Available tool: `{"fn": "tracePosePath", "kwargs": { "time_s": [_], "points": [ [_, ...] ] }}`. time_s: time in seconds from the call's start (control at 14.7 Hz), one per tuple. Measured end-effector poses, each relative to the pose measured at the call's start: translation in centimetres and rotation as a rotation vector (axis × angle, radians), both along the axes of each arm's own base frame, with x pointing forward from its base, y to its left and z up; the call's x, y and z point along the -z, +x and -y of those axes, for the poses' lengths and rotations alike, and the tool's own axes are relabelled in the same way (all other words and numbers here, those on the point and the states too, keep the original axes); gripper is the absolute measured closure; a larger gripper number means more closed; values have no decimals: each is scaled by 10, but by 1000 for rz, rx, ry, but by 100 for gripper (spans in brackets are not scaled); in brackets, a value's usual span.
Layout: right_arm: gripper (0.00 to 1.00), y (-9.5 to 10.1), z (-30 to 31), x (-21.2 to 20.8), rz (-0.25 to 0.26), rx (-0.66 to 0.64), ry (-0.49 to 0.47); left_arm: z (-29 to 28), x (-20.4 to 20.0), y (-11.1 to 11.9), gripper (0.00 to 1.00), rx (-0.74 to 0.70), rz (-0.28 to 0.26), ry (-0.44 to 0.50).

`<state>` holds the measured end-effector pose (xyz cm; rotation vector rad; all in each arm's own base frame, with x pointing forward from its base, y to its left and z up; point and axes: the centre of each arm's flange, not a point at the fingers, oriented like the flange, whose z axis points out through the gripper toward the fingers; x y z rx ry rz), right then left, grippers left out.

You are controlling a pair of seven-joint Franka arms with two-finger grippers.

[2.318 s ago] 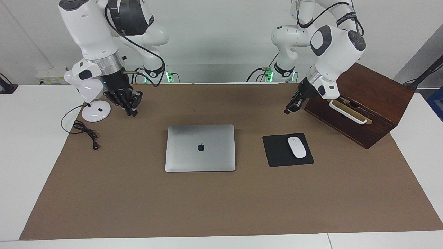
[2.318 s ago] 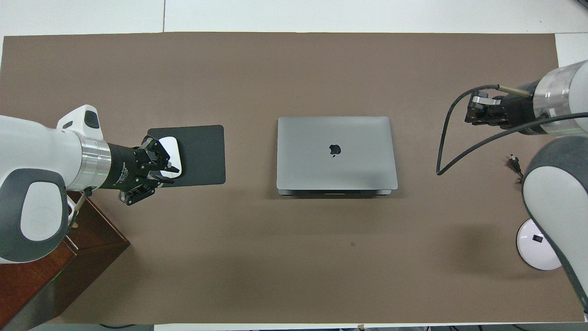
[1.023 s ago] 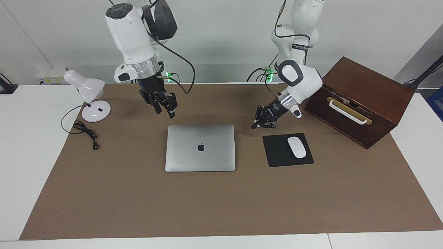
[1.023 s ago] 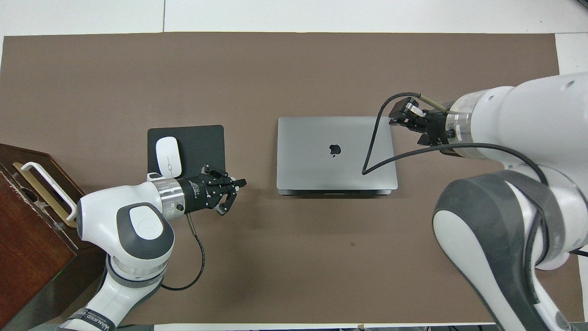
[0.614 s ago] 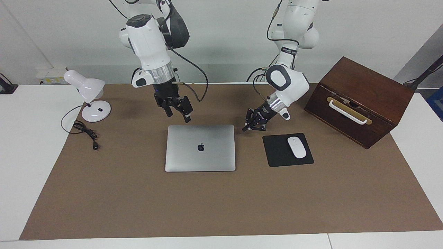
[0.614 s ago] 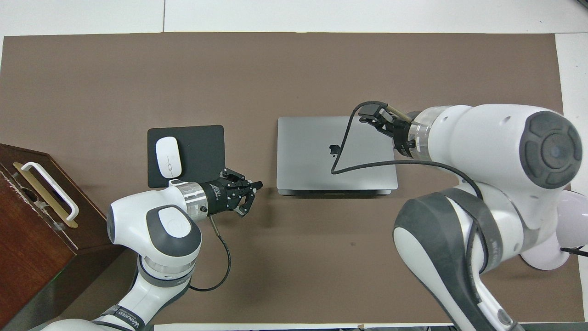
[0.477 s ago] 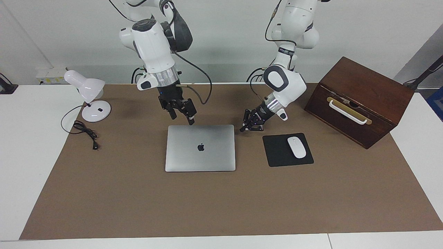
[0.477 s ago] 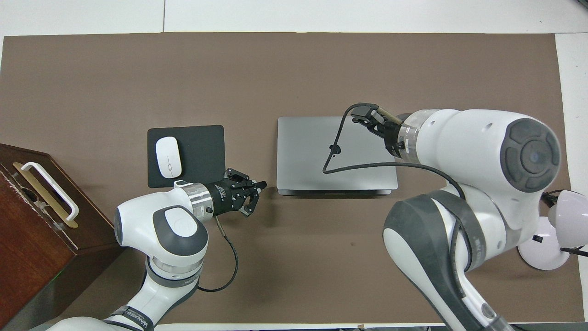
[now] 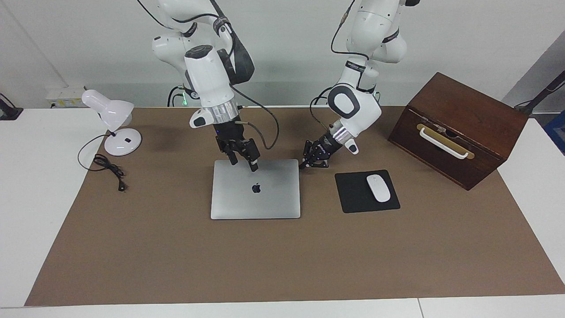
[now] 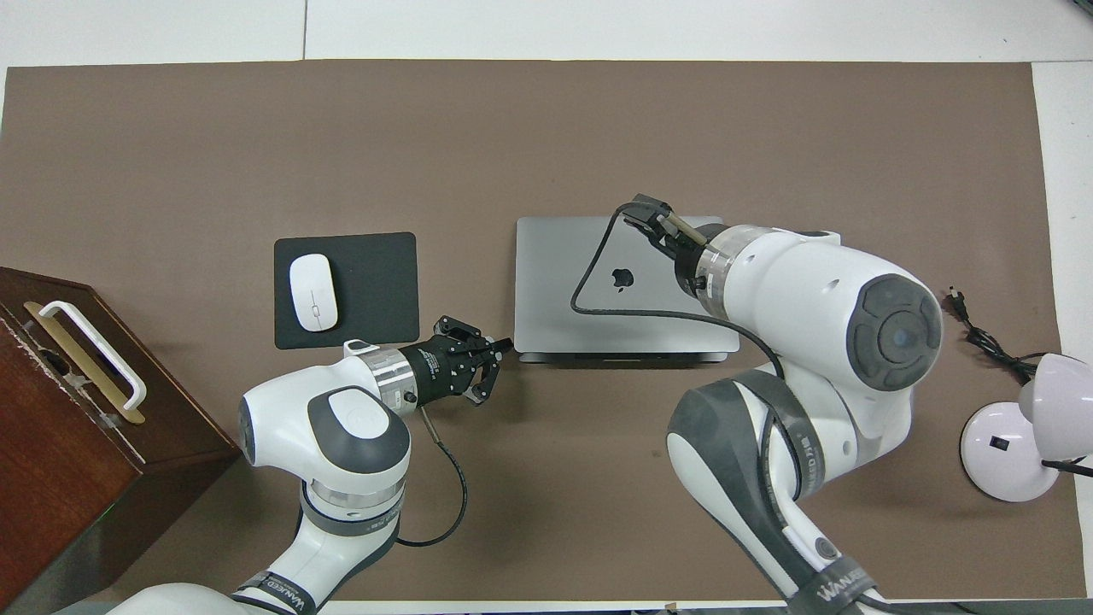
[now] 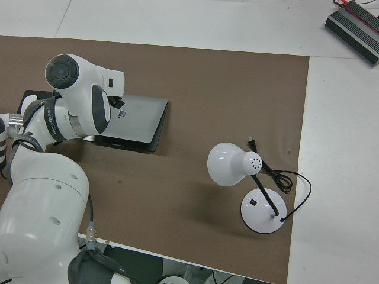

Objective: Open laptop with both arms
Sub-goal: 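Lower the right gripper onto the laptop lid's front edge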

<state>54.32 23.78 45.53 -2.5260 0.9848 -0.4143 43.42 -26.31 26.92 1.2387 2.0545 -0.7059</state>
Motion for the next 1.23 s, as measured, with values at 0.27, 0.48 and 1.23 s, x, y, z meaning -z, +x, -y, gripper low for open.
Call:
{"fn": "tracePosePath", "kwargs": {
  "time_s": [0.27, 0.48, 1.23],
  "points": [
    [0, -10, -22, 7, -15, 160, 111, 11, 6, -7, 99, -1, -5, 18],
    [0, -17, -23, 20, -63, 298, 175, 19, 8, -9, 99, 8, -3, 26],
    [0, -70, -15, 65, -101, 410, 214, 29, 8, -4, 99, -13, 3, 24]
  ]
}}
